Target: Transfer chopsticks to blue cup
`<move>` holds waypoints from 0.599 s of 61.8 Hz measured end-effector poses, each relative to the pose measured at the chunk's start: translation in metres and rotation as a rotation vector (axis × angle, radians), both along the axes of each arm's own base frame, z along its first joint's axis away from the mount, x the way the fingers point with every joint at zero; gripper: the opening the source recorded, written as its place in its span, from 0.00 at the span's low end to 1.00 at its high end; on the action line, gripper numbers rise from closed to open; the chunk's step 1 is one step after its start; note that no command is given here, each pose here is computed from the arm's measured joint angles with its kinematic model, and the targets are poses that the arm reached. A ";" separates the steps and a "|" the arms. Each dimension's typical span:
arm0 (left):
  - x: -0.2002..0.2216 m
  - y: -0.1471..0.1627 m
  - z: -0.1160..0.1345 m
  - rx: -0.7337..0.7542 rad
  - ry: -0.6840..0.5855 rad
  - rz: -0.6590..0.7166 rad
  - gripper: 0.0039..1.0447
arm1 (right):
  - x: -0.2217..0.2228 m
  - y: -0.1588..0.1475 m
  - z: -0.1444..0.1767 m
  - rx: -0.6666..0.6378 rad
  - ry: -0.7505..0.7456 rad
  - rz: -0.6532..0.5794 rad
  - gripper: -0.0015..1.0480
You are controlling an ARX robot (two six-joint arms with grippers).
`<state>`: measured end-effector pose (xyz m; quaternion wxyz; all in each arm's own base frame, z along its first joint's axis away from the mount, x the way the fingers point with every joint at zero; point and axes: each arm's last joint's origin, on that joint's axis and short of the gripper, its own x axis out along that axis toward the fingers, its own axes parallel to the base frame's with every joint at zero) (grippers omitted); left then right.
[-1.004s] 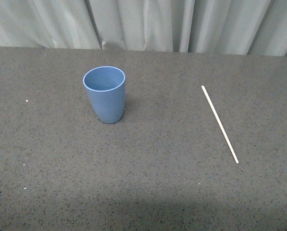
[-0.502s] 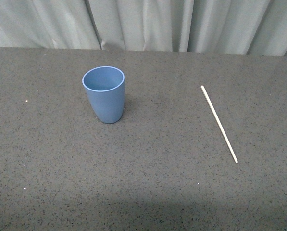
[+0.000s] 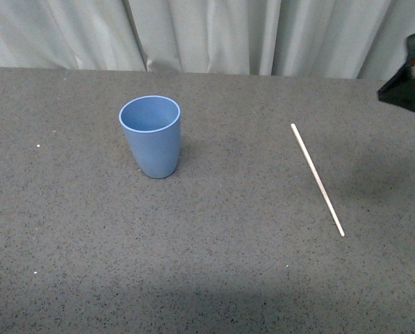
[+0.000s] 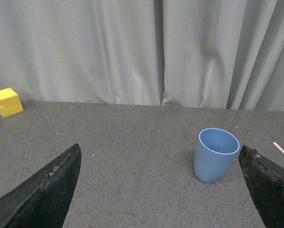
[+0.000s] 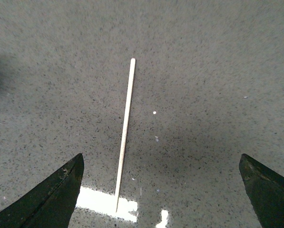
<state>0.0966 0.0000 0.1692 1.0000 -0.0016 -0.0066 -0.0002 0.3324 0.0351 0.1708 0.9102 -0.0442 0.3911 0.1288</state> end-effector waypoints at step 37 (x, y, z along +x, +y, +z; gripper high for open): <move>0.000 0.000 0.000 0.000 0.000 0.000 0.94 | 0.087 0.049 -0.101 -0.039 0.375 -0.050 0.91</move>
